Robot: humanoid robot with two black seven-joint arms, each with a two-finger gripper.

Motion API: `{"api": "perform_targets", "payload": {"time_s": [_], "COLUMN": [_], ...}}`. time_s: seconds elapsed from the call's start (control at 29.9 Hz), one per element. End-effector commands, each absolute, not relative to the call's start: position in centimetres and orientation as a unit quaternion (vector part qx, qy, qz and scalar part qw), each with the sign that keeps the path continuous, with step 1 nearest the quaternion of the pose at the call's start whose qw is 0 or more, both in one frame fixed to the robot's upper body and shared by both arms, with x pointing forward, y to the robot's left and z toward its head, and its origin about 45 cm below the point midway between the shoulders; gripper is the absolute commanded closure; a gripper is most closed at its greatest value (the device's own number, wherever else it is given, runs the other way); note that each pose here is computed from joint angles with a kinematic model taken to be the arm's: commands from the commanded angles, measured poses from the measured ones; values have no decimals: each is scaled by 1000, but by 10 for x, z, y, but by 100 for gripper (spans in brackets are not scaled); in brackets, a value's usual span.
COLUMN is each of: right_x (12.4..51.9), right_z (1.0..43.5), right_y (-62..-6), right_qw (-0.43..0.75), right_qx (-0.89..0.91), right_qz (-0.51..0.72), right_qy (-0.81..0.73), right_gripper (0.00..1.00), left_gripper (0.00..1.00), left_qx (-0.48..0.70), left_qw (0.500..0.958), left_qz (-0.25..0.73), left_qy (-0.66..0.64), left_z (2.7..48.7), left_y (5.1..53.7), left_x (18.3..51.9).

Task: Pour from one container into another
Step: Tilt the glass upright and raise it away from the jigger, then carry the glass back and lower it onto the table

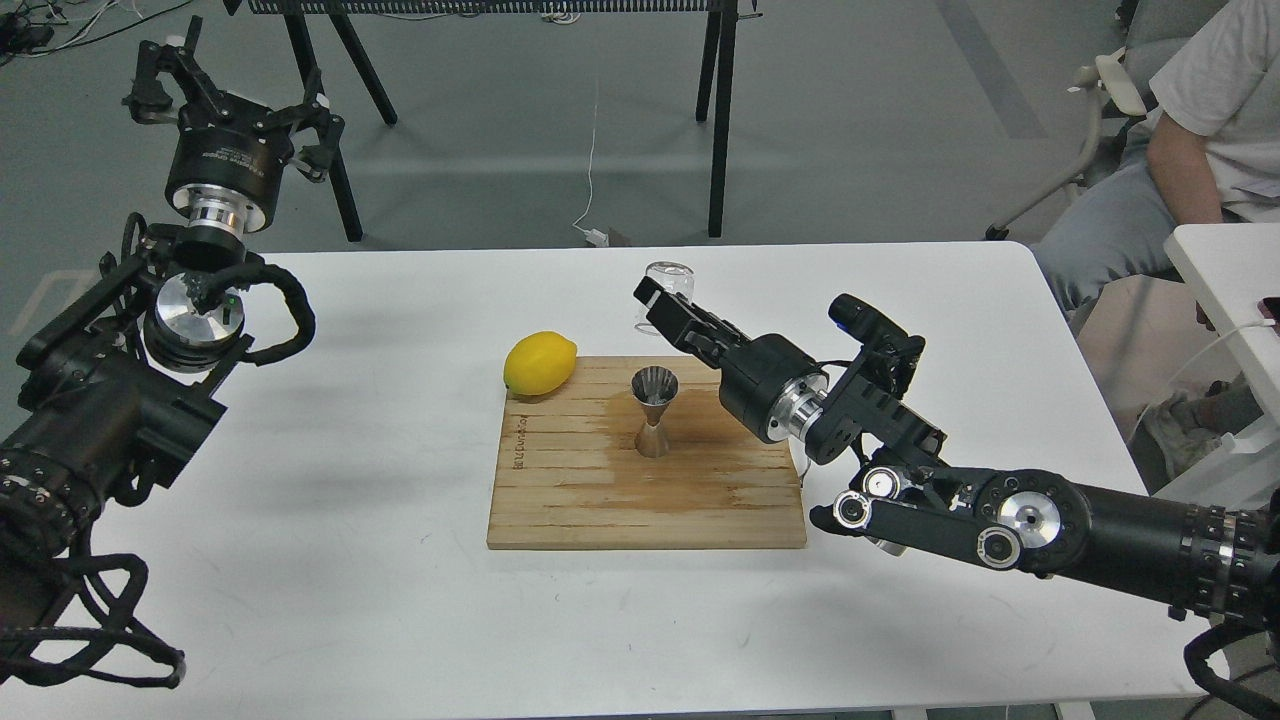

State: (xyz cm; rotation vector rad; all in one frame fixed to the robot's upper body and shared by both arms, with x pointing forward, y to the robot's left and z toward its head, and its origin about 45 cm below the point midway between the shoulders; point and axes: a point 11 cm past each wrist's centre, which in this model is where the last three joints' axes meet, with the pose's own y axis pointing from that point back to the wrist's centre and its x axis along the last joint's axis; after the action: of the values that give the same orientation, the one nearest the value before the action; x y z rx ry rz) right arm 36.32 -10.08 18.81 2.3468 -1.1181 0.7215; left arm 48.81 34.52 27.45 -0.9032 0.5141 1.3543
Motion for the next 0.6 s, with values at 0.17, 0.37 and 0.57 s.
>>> {"api": "perform_targets", "payload": {"time_s": [0.17,0.37,0.57], "right_x": [377,389,386], "right_z": [197,210,215], "right_y": [-132,-161,-196], "right_qw": [217,174,133], "right_qx": [837,820,797], "right_qz": [202,92,-18], "right_qy": [-460,-538,-589], "right_gripper": [63,63,63], "left_gripper": [0,0,0], "left_qx": [-398,-399,-399], "left_qw": [658,659,660], "left_qz": [596,595,594], "left_qy": [229,229,230], "left_z": [274,274,273], "left_y": [343,342,341], "left_x": [488,488,488]}}
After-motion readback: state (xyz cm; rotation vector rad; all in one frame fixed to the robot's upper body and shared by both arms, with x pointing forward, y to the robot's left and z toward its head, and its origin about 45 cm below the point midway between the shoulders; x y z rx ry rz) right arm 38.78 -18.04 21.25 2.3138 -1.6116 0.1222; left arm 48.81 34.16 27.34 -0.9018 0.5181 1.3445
